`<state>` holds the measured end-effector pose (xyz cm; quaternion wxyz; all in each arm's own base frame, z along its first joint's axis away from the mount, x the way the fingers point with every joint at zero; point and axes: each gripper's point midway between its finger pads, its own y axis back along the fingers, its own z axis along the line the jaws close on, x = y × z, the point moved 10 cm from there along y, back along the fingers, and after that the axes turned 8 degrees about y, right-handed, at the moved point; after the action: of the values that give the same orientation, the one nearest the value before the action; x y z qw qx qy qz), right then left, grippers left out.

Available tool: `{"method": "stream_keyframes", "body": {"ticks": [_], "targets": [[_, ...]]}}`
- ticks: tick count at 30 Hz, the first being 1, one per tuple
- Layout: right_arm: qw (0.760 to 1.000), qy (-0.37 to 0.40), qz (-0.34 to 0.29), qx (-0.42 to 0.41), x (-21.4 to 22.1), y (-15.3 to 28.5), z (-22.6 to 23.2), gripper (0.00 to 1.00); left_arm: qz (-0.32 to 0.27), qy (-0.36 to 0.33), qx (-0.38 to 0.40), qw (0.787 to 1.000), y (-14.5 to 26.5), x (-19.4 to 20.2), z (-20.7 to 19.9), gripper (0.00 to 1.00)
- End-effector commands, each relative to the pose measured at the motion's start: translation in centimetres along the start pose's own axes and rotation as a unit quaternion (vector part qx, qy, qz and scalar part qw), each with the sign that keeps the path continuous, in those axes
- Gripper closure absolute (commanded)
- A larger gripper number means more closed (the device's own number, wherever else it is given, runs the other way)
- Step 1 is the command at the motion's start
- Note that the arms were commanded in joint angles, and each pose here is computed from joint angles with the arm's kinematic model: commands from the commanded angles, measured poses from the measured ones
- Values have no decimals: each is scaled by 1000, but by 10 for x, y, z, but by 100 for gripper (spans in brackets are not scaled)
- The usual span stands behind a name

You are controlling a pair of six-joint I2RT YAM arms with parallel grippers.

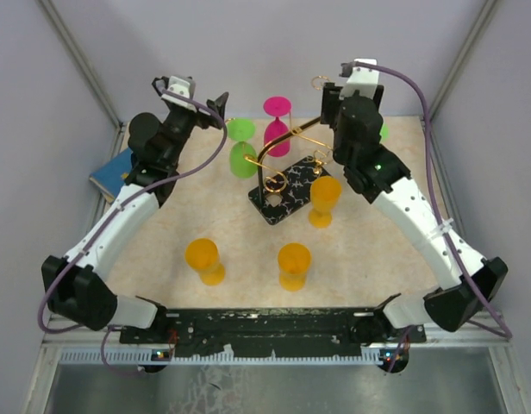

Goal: Place the wine glass upside down on the wine glass rack
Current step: Pick up the wine glass at the center of the board.

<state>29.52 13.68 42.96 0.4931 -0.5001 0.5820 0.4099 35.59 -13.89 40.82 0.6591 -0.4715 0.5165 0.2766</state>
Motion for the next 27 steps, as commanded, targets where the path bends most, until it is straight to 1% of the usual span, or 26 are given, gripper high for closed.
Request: {"method": "stream_keyframes", "body": {"ticks": [1,3,7,13,16,18,22,24,25,27], "targets": [[996,-50,41,-61,0,-18,-3,35,14,-8,-39,999,16,-24,6,1],[994,-68,56,-67,5,-29,-7,35,23,-9,-44,999,23,-27,6,1],[990,-72,79,-88,6,-46,-3,34,52,-12,-47,997,34,-28,6,1],[979,-99,116,-138,5,-53,9,31,104,-21,-79,991,47,-22,7,1],[971,-120,134,-156,8,-52,15,31,107,-23,-87,990,52,-20,8,1],[967,-126,158,-159,16,-54,20,31,107,-22,-87,990,53,-20,8,1],[960,-129,194,-154,29,-59,28,31,109,-23,-85,990,52,-19,7,1],[958,-135,200,-154,27,-57,28,30,110,-25,-83,990,51,-17,7,1],[955,-128,218,-152,38,-64,34,30,109,-26,-83,990,50,-17,7,1],[954,-123,231,-147,43,-67,37,30,108,-27,-82,990,49,-17,7,1]]}}
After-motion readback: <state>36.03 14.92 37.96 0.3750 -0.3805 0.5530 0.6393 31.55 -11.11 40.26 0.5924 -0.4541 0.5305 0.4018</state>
